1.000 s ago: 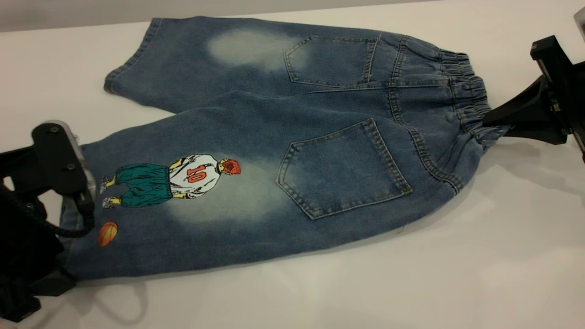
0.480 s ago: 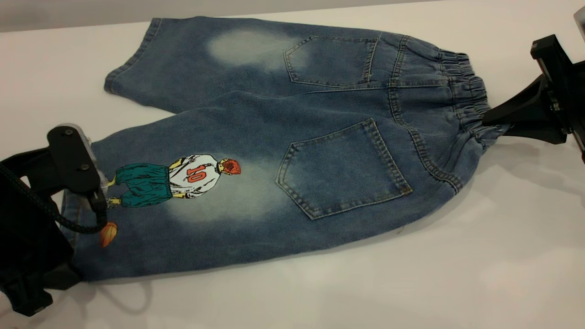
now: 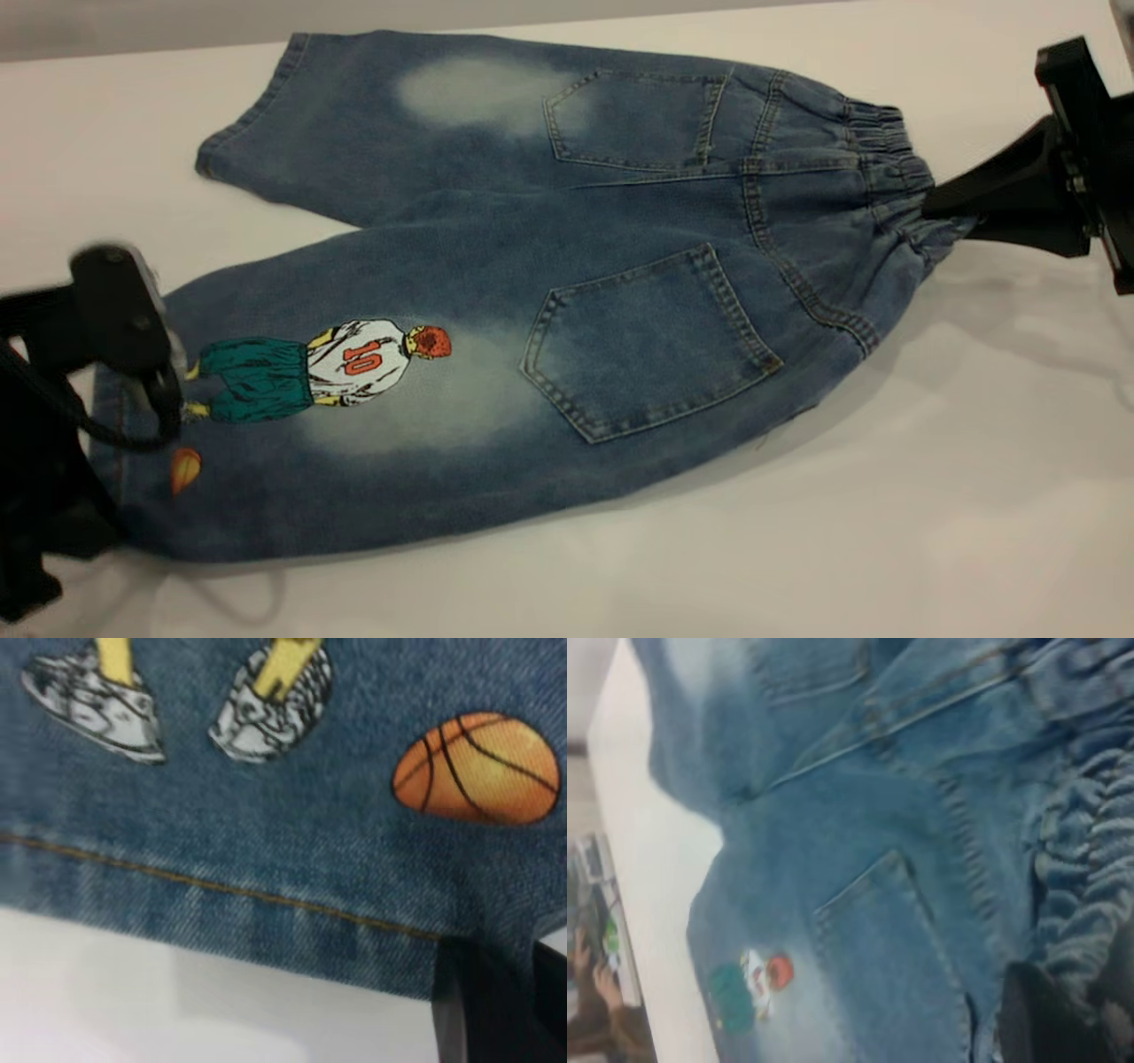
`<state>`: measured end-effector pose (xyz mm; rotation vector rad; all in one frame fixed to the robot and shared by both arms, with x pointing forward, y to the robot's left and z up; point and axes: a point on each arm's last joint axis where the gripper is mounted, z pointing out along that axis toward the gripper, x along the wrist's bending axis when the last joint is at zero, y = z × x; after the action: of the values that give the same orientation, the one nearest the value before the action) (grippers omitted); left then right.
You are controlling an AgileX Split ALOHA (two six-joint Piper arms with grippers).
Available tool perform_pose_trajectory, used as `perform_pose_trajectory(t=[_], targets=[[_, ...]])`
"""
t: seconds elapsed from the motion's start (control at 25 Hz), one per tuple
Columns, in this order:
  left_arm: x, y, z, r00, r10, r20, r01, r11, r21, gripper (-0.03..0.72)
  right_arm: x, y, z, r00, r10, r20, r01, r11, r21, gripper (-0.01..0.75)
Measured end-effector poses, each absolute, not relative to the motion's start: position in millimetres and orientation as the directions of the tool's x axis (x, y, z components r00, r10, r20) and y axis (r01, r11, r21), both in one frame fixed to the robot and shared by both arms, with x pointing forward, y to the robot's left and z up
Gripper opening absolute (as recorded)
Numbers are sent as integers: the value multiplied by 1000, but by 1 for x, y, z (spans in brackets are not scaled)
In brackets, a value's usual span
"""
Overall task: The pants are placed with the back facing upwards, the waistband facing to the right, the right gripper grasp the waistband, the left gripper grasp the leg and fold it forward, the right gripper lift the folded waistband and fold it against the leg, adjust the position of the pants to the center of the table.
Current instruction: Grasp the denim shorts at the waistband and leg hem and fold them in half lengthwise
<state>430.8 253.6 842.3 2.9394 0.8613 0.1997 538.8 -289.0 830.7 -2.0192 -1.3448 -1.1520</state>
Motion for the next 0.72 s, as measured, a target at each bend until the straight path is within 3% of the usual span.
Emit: perform_pose_trajectory(t=[0.4,0.72], targets=[[419,257,893,829,540,143,525,-841,134,78,509,-295,849,205,621,757,903,-417,98,35],[411,260,932,790,562,245,508,-824,253,78,492,-311,879,198,573,795,854,-499,148,35]])
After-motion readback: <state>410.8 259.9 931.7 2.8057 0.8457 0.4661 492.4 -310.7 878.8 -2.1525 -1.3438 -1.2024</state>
